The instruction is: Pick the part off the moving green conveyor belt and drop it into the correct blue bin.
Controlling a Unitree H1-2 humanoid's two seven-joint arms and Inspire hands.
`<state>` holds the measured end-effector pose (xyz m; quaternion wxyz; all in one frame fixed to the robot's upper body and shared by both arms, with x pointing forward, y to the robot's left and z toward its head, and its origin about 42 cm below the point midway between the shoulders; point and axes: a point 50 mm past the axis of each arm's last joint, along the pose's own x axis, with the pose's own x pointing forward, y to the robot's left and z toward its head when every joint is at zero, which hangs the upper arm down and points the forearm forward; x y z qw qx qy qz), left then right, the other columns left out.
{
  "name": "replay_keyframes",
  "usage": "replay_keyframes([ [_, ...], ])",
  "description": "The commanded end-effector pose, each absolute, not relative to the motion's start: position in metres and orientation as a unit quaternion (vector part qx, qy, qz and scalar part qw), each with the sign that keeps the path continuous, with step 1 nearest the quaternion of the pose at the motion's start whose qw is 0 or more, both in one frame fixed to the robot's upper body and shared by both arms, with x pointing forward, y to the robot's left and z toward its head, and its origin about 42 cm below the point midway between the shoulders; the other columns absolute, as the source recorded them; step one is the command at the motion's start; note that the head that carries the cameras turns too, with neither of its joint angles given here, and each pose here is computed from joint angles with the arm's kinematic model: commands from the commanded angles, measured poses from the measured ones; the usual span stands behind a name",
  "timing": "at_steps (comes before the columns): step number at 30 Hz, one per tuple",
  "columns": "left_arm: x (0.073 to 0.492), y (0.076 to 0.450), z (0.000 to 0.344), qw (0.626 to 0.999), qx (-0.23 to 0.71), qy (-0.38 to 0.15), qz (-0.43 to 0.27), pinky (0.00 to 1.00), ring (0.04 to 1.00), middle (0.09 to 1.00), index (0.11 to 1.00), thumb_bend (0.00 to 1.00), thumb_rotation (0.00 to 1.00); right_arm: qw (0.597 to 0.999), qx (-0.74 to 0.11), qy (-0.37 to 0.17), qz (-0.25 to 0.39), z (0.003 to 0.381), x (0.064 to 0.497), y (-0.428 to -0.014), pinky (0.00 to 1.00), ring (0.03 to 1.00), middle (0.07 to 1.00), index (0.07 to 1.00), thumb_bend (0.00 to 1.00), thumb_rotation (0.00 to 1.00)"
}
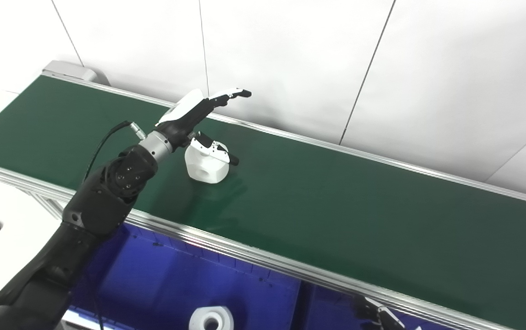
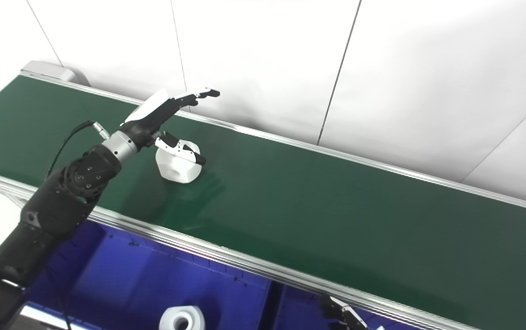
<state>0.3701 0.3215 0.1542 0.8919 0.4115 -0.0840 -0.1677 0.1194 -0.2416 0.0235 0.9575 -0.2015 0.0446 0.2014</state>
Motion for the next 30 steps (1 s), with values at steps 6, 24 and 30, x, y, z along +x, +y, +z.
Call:
replay_keyframes([
  [6,0.388,0.330,0.176,0.827,0.527,-0.063,-0.185,1.00,1.000,0.998,0.919,0.98,0.16,0.961,-0.195,0.018,0.197,0.030,0.121,-0.246,0.63,0.722,0.765,0.784,0.95,0.22],
  [24,0.380,0.303,0.123,0.811,0.504,-0.005,-0.297,0.88,0.905,0.895,0.821,0.88,0.01,0.962,-0.196,0.010,0.192,0.032,0.119,-0.246,0.65,0.731,0.770,0.785,0.93,0.21],
  [30,0.375,0.289,0.100,0.882,0.402,-0.084,-0.230,0.55,0.522,0.526,0.514,0.53,0.00,0.961,-0.200,0.009,0.190,0.034,0.119,-0.246,0.63,0.726,0.766,0.785,0.93,0.22],
])
